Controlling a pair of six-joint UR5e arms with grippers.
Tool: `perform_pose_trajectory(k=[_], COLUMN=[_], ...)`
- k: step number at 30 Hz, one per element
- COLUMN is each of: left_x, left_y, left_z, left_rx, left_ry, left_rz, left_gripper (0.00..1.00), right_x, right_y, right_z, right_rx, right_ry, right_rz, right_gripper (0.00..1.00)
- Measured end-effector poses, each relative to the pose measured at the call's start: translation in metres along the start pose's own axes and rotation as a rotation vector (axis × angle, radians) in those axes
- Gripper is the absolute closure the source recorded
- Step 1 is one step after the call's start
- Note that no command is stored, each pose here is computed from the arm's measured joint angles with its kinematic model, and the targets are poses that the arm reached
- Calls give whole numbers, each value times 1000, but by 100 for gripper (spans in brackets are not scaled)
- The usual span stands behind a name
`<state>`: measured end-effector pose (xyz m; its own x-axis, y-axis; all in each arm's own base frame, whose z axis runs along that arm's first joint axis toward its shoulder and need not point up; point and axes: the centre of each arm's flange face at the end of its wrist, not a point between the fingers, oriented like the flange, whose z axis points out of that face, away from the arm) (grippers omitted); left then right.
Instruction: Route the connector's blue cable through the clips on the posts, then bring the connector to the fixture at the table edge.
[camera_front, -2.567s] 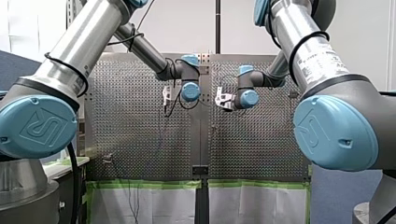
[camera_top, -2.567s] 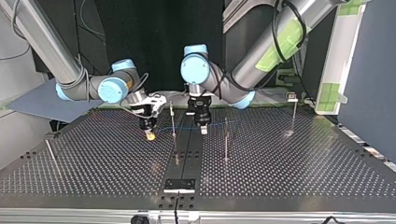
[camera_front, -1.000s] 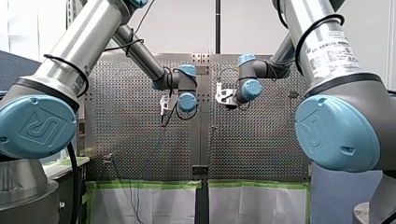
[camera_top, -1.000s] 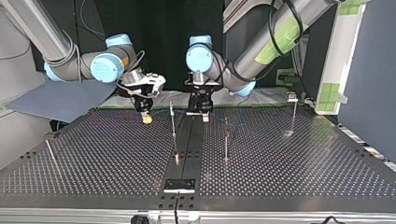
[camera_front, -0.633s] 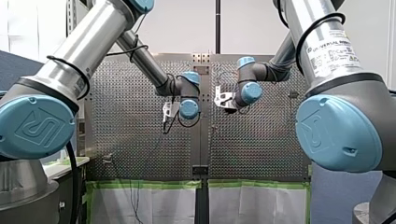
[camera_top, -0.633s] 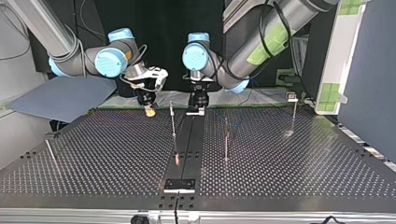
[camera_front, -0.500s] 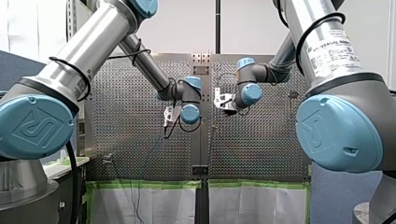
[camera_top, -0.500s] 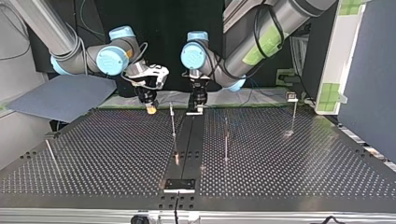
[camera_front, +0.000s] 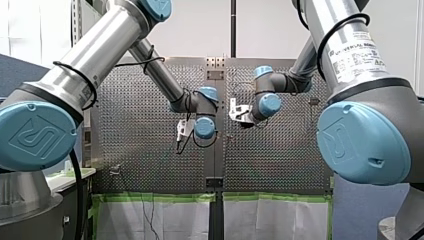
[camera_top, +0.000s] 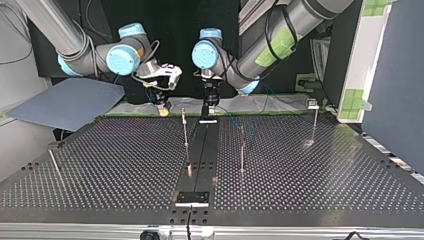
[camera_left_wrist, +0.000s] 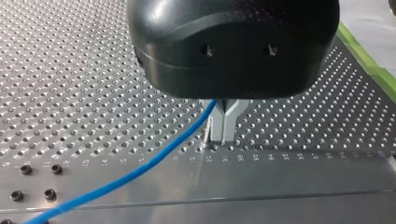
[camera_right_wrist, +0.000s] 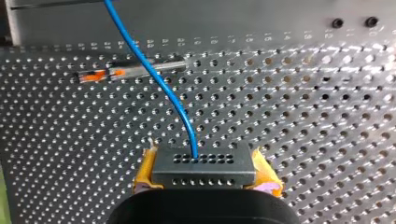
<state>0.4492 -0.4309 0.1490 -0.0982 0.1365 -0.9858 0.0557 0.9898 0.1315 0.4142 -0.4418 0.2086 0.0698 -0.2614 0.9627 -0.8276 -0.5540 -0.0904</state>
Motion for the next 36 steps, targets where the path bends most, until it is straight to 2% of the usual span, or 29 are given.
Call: perform_pose_trajectory(k=[6, 14, 19, 24, 32, 36], left_x=[3, 4, 3, 3, 4, 5], left_y=[-1, -3, -3, -3, -4, -4], left_z=[0, -1, -1, 0, -1, -1], left_rx=[4, 7, 8, 8, 9, 10], left_ry=[2, -3, -5, -5, -5, -3], left_rz=[1, -1, -2, -2, 0, 0], left_gripper=[100, 100, 100, 100, 100, 100], right_x=[-8, -23, -27, -39, -69, -75], right_y=[2, 11, 22, 31, 42, 47], right_z=[-2, -5, -1, 4, 14, 17], right_rx=[-8, -42, -69, -88, -104, -110], right_ry=[13, 31, 52, 40, -2, -4], right_rz=[1, 2, 2, 1, 4, 6], right_gripper=[100, 100, 100, 100, 100, 100])
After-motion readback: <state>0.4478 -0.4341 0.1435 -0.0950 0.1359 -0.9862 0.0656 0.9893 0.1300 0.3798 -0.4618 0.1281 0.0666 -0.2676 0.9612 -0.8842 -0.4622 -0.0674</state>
